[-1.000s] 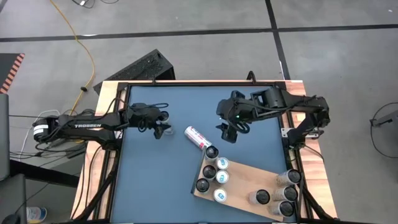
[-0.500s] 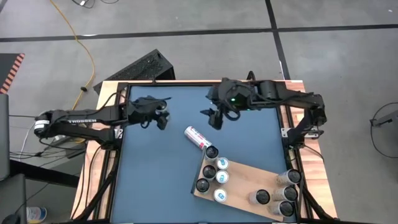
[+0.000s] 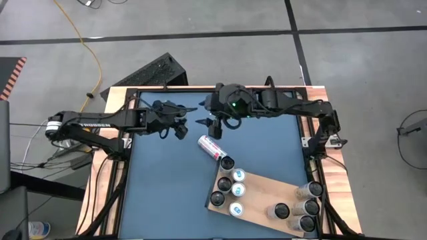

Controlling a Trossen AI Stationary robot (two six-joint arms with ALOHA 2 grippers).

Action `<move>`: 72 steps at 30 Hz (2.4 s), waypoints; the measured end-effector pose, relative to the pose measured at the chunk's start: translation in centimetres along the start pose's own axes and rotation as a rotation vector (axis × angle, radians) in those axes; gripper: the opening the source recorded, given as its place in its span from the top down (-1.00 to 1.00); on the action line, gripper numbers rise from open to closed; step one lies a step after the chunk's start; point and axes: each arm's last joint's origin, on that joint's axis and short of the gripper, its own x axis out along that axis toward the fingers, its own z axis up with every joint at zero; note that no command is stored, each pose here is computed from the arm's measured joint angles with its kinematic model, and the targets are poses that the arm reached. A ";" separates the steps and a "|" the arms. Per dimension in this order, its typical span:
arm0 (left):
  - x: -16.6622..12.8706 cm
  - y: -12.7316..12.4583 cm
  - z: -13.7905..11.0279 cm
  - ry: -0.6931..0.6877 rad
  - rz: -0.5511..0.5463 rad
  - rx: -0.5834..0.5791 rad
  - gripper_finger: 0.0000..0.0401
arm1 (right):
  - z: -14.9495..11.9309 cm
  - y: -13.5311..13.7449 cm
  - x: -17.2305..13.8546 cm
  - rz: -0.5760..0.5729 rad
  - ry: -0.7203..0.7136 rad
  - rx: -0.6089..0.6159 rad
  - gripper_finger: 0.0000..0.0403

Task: Place canned beverage on shelf
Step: Put the left white pink soda can on the shelf

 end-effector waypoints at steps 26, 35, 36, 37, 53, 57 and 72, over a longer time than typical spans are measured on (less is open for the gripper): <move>-0.6 -2.5 2.1 -0.086 -0.025 0.096 -0.26 | -1.3 -2.0 2.5 0.023 -0.049 -0.147 -0.40; -1.0 -3.2 2.2 -0.115 -0.071 0.143 -0.27 | -1.8 -2.2 3.8 0.095 -0.043 -0.222 -0.40; -1.0 -3.2 2.2 -0.116 -0.070 0.144 -0.27 | -2.1 -2.2 4.2 0.099 -0.020 -0.223 -0.40; -1.0 -3.3 2.2 -0.117 -0.072 0.144 -0.27 | -2.5 -2.2 4.9 0.101 -0.002 -0.224 -0.40; -1.4 -3.8 2.1 -0.127 -0.113 0.214 -0.27 | -3.0 -1.9 6.2 0.125 0.008 -0.250 -0.40; -1.3 -3.9 2.0 -0.119 -0.146 0.251 -0.27 | -3.0 -1.8 6.2 0.136 0.009 -0.250 -0.40; -0.4 -5.2 1.8 -0.125 -0.213 0.288 -0.27 | -3.8 -1.8 6.0 0.178 0.093 -0.215 -0.19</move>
